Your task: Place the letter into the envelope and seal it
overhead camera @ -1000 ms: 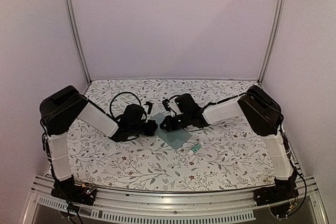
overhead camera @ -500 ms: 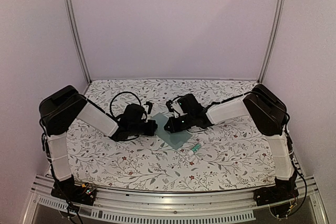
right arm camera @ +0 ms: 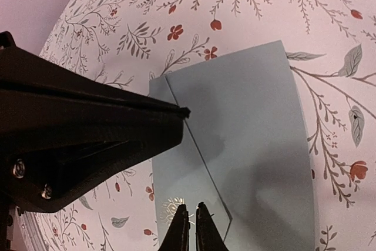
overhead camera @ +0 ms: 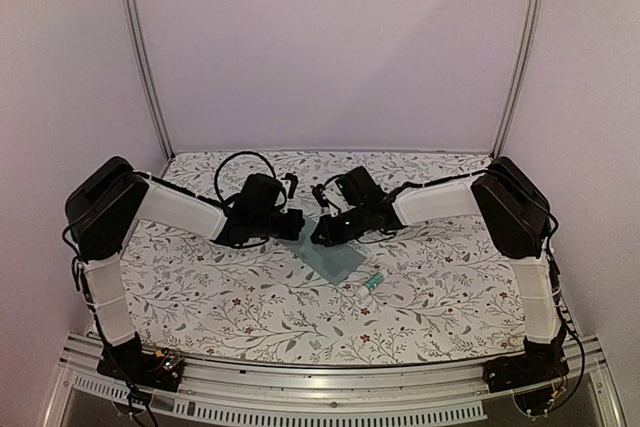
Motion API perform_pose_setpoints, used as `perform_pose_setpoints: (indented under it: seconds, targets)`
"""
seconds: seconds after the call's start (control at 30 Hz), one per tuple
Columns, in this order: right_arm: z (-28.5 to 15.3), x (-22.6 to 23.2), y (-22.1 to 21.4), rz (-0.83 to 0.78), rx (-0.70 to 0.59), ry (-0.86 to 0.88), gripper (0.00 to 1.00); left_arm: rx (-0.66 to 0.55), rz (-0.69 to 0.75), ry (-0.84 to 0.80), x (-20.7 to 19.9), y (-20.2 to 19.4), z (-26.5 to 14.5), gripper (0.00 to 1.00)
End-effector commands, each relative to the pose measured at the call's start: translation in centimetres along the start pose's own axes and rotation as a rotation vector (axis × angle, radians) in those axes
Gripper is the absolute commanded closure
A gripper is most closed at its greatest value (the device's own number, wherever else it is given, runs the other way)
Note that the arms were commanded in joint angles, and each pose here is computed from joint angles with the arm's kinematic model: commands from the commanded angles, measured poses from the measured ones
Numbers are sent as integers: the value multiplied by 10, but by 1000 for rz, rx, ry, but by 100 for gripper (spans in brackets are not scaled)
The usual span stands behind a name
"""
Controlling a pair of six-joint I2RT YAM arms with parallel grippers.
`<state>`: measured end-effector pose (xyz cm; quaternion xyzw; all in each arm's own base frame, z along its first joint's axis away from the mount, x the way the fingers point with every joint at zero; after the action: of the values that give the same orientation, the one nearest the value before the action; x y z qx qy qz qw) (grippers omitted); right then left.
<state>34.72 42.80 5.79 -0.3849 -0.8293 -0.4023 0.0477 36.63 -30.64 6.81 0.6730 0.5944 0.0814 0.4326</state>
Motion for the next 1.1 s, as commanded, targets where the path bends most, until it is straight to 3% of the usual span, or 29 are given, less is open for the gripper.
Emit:
perform_pose_setpoints:
  seconds: [0.0, 0.13, 0.23, 0.3, 0.37, 0.47, 0.6, 0.8, 1.07]
  targets:
    - [-39, 23, 46, -62, -88, 24, 93, -66, 28, -24, -14, 45, -20, 100]
    - [-66, 26, 57, -96, -131, -26, 82, -137, 43, -24, -20, 73, -51, 100]
    - [-102, 28, 68, -125, -196, -92, 58, -204, 52, -9, -17, 91, -84, 96]
    - [-129, 30, 73, -142, -246, -139, 45, -250, 59, 12, -13, 99, -108, 86]
    - [-152, 28, 73, -152, -280, -194, 35, -301, 63, 39, -7, 106, -134, 68]
    - [-188, 25, 72, -162, -339, -275, 22, -380, 62, 83, 6, 111, -171, 48]
    - [-232, 17, 61, -157, -414, -385, 2, -459, 54, 142, 28, 107, -213, 28]
    - [-299, 11, 39, -148, -561, -510, 1, -560, 43, 266, 60, 94, -266, 1]
    - [-341, -18, -10, -106, -646, -736, 1, -730, 3, 403, 91, 85, -317, 0]
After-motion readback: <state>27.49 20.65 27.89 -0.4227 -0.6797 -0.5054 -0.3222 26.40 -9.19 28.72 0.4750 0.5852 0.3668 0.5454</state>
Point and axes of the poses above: each gripper's point midway between its finger pads, its own z axis out along the fingers, its own x axis along the line the jaws close on, y = z × x, the point moved 3 cm from there along -z, back along the fingers, and after that the axes turned 9 degrees about -z, right-handed, at the moved point
